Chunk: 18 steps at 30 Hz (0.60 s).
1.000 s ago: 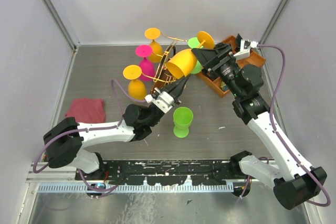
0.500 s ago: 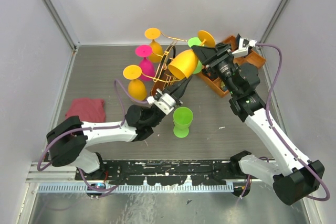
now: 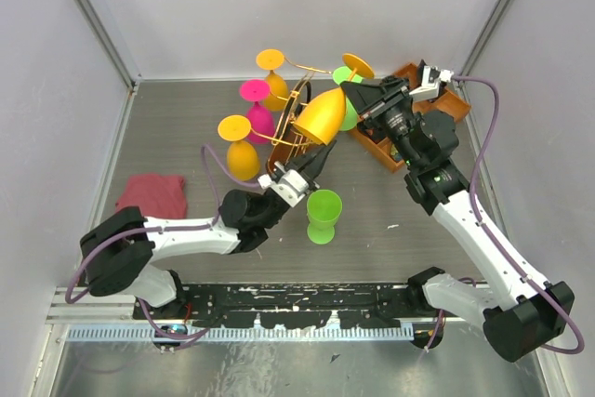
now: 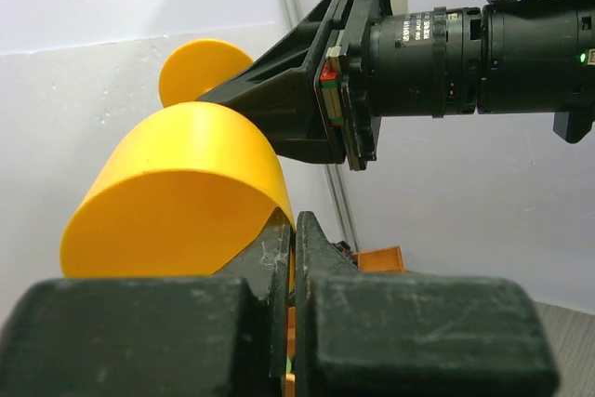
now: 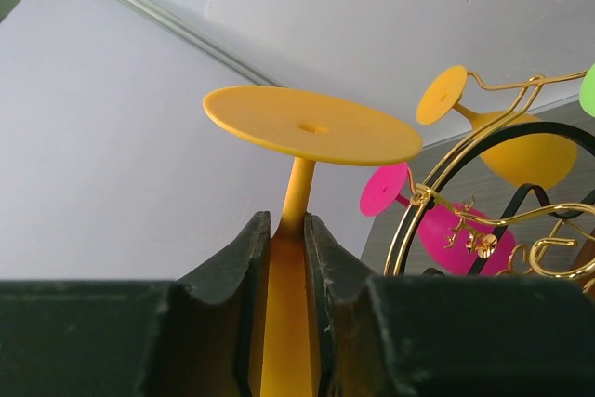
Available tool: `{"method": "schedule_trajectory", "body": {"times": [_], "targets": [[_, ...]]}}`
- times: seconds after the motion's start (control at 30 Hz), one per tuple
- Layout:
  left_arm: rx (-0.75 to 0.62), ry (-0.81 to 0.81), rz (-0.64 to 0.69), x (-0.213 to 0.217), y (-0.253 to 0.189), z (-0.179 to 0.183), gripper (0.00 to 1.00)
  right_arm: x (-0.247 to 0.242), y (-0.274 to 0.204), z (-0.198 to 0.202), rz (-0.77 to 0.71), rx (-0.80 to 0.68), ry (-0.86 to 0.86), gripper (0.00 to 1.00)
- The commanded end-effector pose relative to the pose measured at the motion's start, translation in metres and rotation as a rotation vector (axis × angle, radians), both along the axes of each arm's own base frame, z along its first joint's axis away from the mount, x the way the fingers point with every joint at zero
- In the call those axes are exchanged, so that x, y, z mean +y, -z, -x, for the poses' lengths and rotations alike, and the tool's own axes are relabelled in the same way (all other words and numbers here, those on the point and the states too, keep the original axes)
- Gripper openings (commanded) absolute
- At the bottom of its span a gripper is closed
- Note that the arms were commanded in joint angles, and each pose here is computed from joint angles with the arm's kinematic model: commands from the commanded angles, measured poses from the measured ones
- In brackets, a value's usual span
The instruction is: Place the wine glass upside down on the wine glass rack
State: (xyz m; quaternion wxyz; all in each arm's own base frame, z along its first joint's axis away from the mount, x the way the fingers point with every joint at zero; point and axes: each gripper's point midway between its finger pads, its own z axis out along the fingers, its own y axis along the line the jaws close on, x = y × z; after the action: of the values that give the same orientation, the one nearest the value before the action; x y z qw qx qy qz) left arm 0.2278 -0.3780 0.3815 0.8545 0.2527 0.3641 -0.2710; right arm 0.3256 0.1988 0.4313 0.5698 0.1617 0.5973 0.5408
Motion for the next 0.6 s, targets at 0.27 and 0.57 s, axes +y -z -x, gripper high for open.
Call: {"method": "schedule_trajectory", "body": {"times": [0.27, 0.57], "targets": [[-0.061, 0.040, 0.031, 0.014, -0.013, 0.019, 0.42, 0.001, -0.025, 0.010, 0.032, -0.088, -0.006, 0.12], [-0.004, 0.020, -0.028, 0.028, 0.024, 0.019, 0.57, -0.008, -0.035, 0.008, 0.100, -0.114, 0.054, 0.09]]}}
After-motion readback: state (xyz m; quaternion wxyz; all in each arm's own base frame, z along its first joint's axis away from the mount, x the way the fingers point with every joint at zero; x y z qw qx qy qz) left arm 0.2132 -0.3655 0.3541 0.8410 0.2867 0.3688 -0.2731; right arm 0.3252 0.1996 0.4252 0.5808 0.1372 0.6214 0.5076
